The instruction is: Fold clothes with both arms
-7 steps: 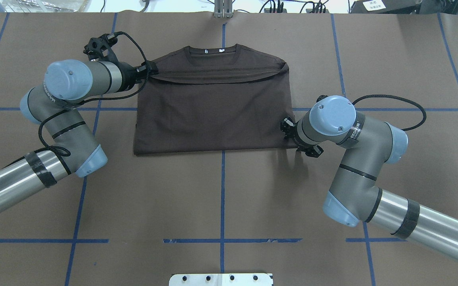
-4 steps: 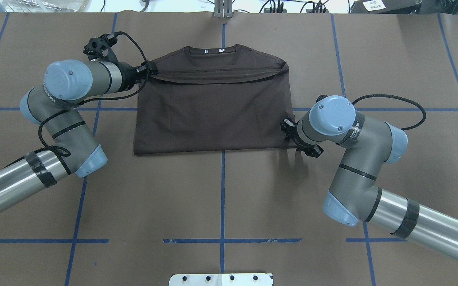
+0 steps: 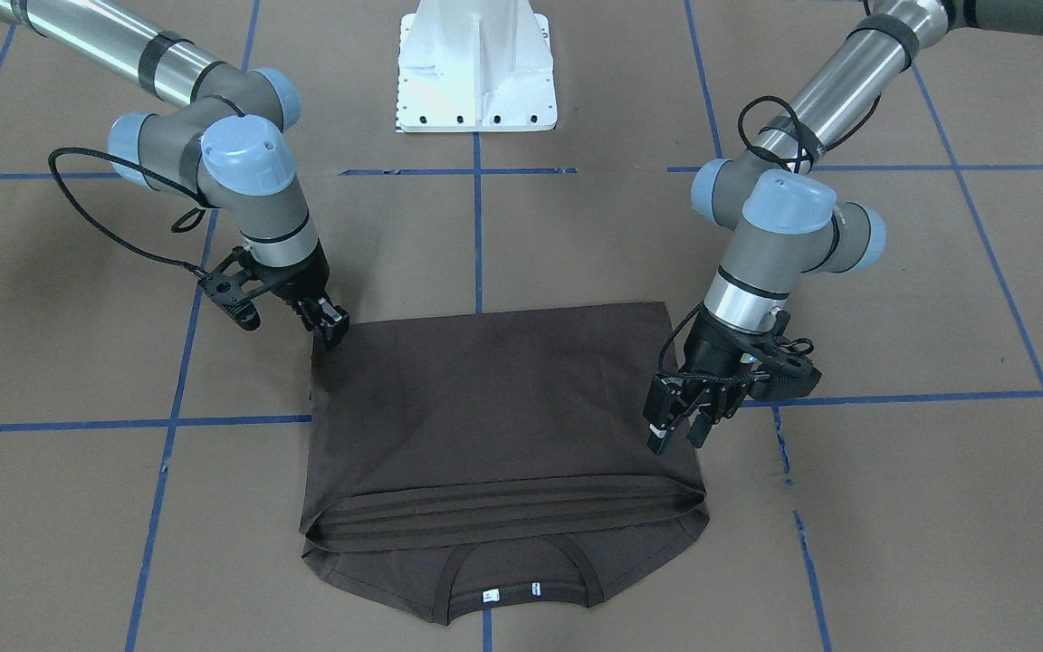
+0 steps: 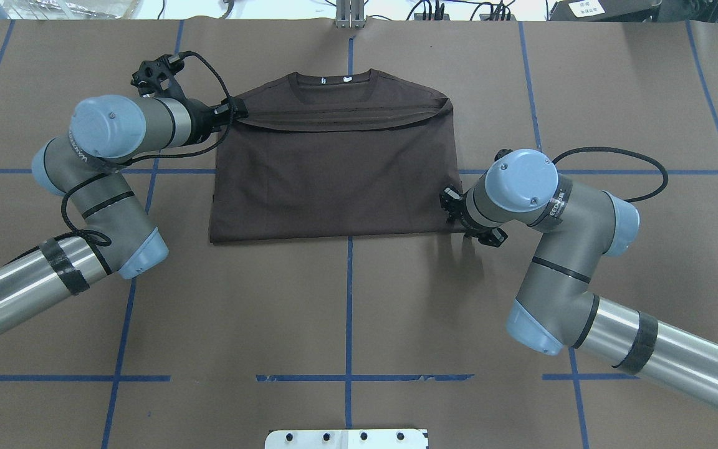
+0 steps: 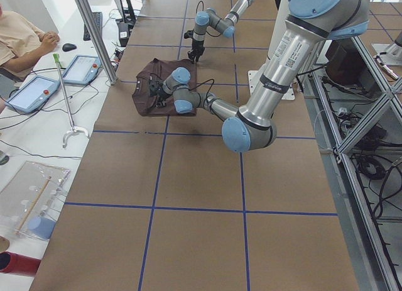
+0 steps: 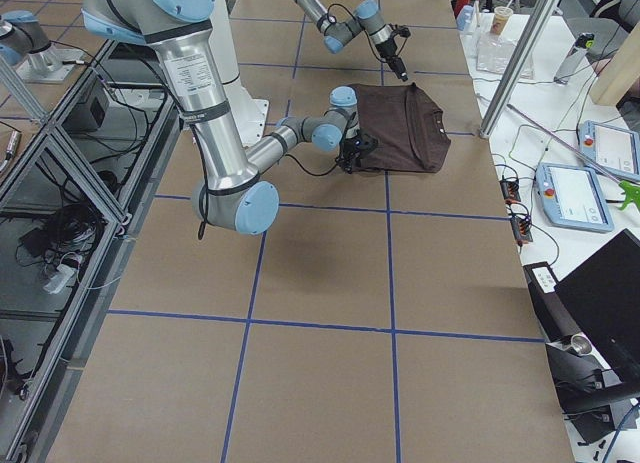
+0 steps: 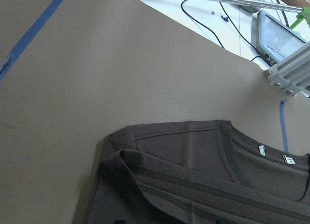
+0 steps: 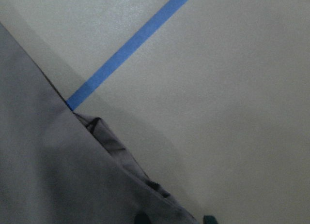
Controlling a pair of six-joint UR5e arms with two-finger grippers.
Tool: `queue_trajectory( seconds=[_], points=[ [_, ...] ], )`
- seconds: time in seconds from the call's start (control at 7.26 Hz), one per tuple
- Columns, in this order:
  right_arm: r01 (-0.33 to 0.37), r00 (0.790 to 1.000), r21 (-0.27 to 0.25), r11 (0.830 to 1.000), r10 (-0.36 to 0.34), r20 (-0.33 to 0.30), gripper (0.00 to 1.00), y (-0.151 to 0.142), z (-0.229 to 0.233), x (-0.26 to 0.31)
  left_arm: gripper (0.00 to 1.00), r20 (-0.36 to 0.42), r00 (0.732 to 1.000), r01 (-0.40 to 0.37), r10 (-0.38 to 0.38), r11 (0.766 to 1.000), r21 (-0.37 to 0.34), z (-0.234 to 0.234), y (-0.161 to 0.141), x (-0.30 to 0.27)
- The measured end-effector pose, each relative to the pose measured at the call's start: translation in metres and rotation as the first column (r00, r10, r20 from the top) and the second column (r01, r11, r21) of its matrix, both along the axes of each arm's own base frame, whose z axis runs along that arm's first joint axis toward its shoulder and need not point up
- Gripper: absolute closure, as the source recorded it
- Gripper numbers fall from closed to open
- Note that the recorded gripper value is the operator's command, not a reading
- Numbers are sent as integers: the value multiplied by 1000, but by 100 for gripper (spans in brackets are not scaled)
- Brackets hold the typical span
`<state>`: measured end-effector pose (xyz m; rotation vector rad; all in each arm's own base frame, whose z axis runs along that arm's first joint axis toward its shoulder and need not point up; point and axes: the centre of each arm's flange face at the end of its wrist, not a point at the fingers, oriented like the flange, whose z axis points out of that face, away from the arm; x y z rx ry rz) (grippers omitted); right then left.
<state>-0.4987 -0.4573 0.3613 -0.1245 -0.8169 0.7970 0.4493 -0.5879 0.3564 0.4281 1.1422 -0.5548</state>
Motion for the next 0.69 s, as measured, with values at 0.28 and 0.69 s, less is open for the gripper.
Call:
queue_trajectory(
  seconds=[0.28, 0.69],
  points=[
    [9, 1000, 16, 1000, -9, 2, 100, 1, -4, 1, 29, 2, 1000, 0, 0, 1000, -3, 3, -1, 1],
    [29, 999, 39, 999, -29, -16, 100, -2, 4, 4, 29, 5, 1000, -1, 1, 1000, -6, 6, 0, 1]
  ],
)
